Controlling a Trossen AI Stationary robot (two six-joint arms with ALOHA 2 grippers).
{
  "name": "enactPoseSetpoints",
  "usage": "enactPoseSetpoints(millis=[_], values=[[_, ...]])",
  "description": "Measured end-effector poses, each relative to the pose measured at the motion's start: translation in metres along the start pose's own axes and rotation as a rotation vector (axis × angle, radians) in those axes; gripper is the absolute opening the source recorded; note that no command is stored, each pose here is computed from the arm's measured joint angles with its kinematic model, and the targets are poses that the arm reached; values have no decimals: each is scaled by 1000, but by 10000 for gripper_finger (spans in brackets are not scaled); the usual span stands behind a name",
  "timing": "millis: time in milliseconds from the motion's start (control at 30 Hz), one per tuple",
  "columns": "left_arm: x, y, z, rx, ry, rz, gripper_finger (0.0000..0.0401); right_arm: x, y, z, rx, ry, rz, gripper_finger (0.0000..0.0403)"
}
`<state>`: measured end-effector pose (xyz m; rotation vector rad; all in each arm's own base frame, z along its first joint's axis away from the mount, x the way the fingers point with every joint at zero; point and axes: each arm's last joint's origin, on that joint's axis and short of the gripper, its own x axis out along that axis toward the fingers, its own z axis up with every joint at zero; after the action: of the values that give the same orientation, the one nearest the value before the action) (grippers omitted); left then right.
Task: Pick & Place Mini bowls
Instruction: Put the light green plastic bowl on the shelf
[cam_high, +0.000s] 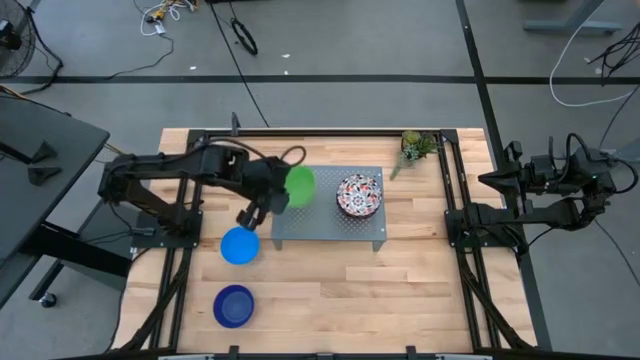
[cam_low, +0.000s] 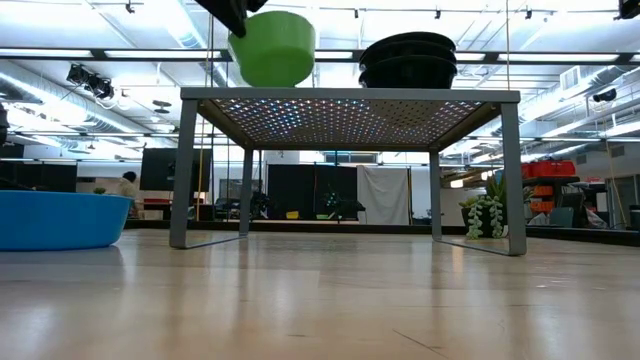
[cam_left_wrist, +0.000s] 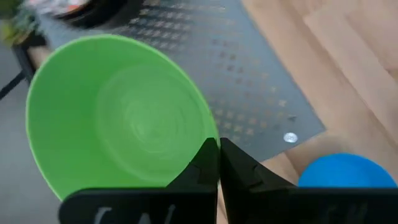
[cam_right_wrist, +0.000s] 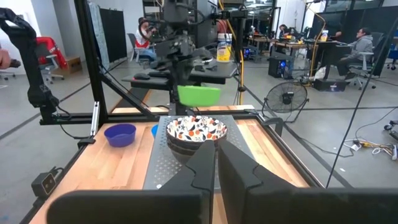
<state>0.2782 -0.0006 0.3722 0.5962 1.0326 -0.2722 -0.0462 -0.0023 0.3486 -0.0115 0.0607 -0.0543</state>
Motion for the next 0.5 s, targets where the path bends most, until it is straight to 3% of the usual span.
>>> enactPoseSetpoints(millis=[200, 500], values=[[11, -5, 14, 109, -42, -20, 2, 0, 0, 0, 0, 1, 0, 23], [25, -8, 21, 159, -2, -19, 2, 0, 0, 0, 0, 0, 0, 23]])
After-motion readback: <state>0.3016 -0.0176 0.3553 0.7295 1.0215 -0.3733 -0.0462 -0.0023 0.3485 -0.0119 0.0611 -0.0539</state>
